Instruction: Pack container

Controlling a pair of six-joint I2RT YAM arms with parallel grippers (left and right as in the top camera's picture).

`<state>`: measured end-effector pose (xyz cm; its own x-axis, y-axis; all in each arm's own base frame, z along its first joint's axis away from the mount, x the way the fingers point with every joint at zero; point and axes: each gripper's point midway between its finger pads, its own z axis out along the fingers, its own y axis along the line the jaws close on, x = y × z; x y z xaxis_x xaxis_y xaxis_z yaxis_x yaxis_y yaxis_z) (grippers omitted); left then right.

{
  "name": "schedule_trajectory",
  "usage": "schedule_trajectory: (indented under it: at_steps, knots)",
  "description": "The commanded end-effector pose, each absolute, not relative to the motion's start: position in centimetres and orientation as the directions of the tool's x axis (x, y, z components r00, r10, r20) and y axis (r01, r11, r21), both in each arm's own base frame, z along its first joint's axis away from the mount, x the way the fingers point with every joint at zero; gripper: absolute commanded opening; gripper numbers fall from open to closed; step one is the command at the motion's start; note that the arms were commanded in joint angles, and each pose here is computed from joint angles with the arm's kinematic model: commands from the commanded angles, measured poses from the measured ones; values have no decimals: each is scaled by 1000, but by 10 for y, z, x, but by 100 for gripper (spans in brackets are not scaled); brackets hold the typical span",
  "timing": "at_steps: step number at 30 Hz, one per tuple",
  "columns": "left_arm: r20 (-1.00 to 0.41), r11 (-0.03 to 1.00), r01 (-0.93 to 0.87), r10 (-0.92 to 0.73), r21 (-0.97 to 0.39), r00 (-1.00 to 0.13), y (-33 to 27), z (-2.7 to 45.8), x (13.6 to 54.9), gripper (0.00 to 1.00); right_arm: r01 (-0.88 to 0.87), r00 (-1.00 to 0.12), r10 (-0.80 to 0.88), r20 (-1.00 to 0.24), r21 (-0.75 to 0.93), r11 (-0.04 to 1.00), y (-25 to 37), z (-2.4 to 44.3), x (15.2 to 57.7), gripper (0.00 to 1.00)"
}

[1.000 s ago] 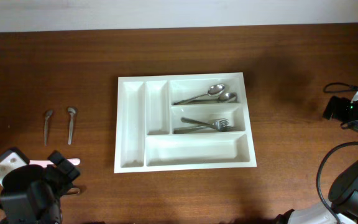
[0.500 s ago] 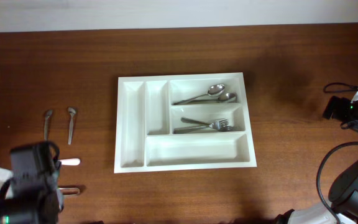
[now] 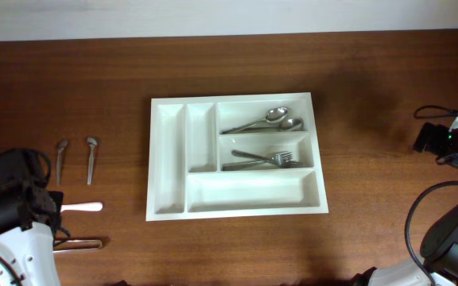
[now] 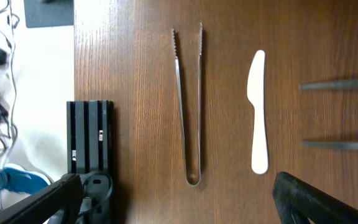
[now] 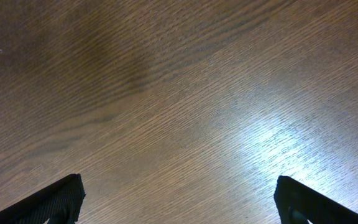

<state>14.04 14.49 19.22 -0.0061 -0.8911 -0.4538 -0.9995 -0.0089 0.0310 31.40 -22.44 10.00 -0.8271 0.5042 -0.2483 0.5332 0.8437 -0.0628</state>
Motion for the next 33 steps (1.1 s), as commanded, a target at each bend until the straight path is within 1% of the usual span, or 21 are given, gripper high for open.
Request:
schedule_trajectory:
  at_steps: [1,3,5,6,9,13,15,18,20,21,23,33]
  knots:
    - [-418,43,-999,-907,33,-53,146,173,142,99,546,-820,516,-246,-65,836,-226,99,311,99]
    - [-372,117,-993,-922,4,-110,143,155,153,99,546,-820,516,-246,-65,836,-226,99,311,99]
    - [-321,128,-991,-940,-28,-112,140,135,157,99,546,-820,516,-246,-65,836,-226,99,311,99]
    - [-306,113,-993,-947,-29,-98,139,127,154,99,546,-820,516,-246,-65,836,-226,99,311,99]
    - [-270,17,-1000,-963,4,-18,139,108,136,99,545,-821,516,-246,-65,836,-226,99,311,99]
    - [-245,-52,-998,-969,44,40,140,95,117,99,546,-820,516,-246,-65,836,-226,99,311,99]
    - [-238,-105,-992,-967,65,87,140,90,108,99,546,-820,516,-246,-65,836,-226,99,311,99]
    - [-241,-131,-989,-964,70,111,146,83,106,99,546,-820,516,-246,-65,836,-226,99,311,99]
    - [-265,-98,-993,-961,68,77,154,78,112,99,546,-820,516,-246,-65,836,-226,99,311,99]
    - [-270,-60,-997,-962,58,42,158,75,118,99,546,-820,516,-246,-65,836,-226,99,311,99]
    - [-259,-21,-999,-966,42,9,160,68,126,99,545,-821,516,-246,-65,836,-226,99,311,99]
    - [-204,-18,-994,-979,108,-5,163,42,129,99,546,-820,516,-246,-65,836,-226,99,311,99]
